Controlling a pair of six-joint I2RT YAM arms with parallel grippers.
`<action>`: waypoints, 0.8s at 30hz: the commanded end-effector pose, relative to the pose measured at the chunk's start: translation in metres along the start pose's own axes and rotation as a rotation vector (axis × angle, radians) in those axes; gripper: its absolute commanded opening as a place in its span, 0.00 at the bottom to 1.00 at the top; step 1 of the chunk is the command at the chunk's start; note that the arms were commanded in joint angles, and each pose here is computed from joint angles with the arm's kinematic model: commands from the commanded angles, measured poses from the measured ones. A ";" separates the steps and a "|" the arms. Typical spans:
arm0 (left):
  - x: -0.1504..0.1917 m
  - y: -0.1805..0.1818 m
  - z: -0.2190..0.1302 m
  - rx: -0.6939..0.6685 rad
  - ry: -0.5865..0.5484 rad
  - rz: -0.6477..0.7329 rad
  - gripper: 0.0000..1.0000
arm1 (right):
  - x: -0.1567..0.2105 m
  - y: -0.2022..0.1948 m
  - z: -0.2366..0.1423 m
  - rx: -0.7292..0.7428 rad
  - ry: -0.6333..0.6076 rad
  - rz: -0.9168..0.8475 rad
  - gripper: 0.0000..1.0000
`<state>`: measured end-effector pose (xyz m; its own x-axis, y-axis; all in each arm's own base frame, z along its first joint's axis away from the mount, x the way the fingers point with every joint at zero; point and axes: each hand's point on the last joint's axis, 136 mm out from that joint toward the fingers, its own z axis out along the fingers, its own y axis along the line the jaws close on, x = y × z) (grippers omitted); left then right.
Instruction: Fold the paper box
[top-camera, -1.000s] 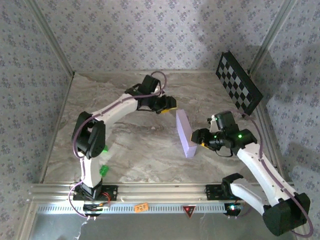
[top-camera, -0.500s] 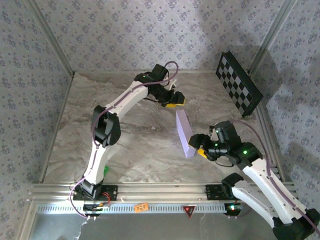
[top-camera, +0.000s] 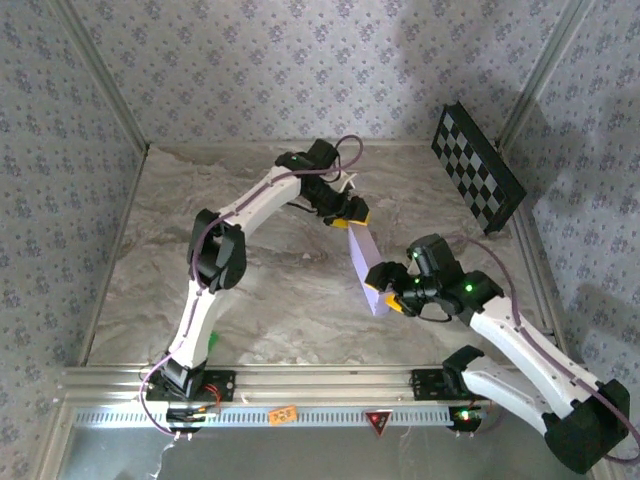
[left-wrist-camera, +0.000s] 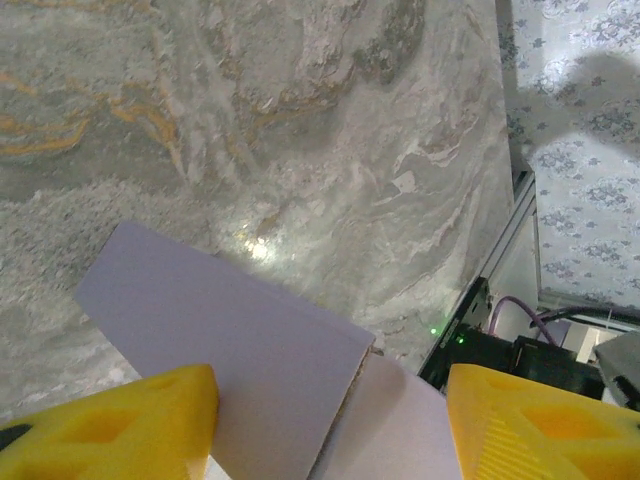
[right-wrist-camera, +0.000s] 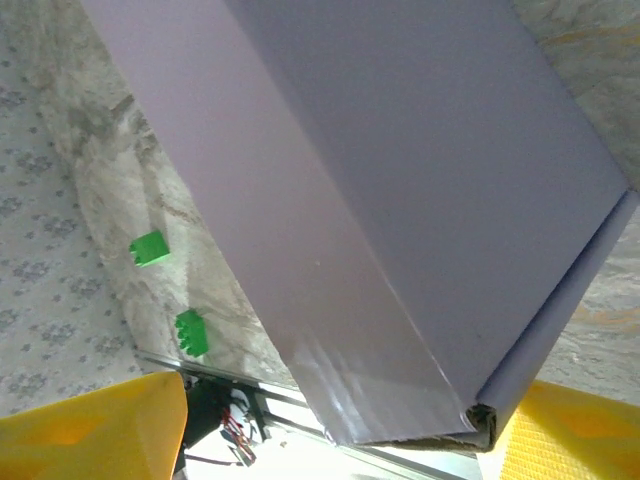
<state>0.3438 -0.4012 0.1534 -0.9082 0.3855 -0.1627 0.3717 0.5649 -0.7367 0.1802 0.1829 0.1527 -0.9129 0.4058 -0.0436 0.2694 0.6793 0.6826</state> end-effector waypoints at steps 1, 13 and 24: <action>0.027 -0.023 -0.016 0.056 0.027 0.002 0.62 | -0.023 0.009 -0.007 0.033 -0.062 -0.098 0.75; 0.074 0.026 -0.056 -0.061 -0.094 -0.110 0.62 | -0.075 0.062 0.036 0.017 -0.017 -0.423 0.73; 0.106 0.036 -0.086 -0.174 -0.183 -0.130 0.66 | -0.076 0.107 0.064 0.036 0.005 -0.690 0.73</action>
<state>0.3036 -0.2557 0.1485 -0.9693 0.1228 -0.2129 0.2228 0.8046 -0.5505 0.2945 0.2227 0.1496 -0.9466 -0.0283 -0.3211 -0.1711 0.8883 0.4261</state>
